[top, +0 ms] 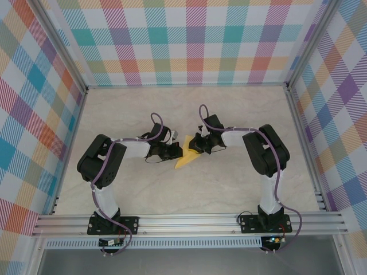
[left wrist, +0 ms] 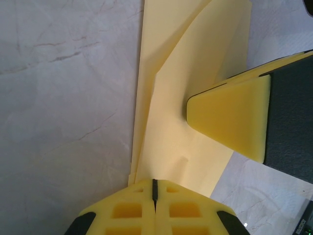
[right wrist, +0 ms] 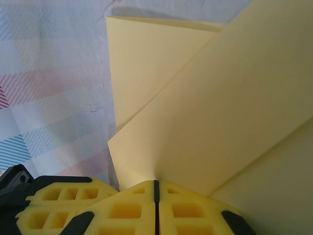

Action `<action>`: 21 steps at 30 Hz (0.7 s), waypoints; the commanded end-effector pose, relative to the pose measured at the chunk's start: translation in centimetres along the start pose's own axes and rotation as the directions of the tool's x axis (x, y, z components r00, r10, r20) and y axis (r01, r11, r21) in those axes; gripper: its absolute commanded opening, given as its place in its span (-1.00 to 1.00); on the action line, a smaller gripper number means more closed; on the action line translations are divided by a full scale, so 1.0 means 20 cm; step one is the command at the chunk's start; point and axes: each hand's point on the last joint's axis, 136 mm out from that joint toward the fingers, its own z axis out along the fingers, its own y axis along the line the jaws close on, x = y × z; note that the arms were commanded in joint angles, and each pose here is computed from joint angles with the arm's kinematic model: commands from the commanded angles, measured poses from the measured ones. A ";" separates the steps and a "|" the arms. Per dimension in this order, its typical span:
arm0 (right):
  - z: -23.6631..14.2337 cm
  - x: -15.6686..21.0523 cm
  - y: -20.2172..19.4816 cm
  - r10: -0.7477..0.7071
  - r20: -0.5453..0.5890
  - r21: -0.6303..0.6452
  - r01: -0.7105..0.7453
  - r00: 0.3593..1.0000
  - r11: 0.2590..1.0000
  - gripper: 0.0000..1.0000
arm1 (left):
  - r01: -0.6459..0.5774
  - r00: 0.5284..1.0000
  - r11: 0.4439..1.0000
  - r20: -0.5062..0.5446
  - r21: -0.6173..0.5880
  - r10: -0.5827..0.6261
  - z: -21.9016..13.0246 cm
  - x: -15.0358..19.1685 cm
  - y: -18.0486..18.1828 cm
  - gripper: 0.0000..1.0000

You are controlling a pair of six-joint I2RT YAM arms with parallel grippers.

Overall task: Fold a paper plane with a square sheet of paper (pick it up from the middle)
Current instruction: Fourth fold the wing at the center of the table.

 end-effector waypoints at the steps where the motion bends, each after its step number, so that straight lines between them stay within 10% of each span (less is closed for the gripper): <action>1: 0.05 0.03 -0.15 0.042 -0.012 0.109 -0.041 0.999 0.993 -0.89 | 0.062 0.988 0.989 -0.136 -0.131 -0.080 0.03 0.23 0.14 -1.00; 10: 0.05 0.05 -0.25 0.069 -0.019 0.187 -0.064 0.997 0.980 -0.90 | 0.045 0.998 0.994 0.033 0.100 -0.049 -0.09 0.02 -0.17 -0.71; 21: 0.06 0.06 -0.29 0.080 -0.023 0.220 -0.073 0.997 0.973 -0.90 | 0.130 0.990 0.982 -0.066 0.137 -0.122 -0.03 0.10 -0.19 -0.77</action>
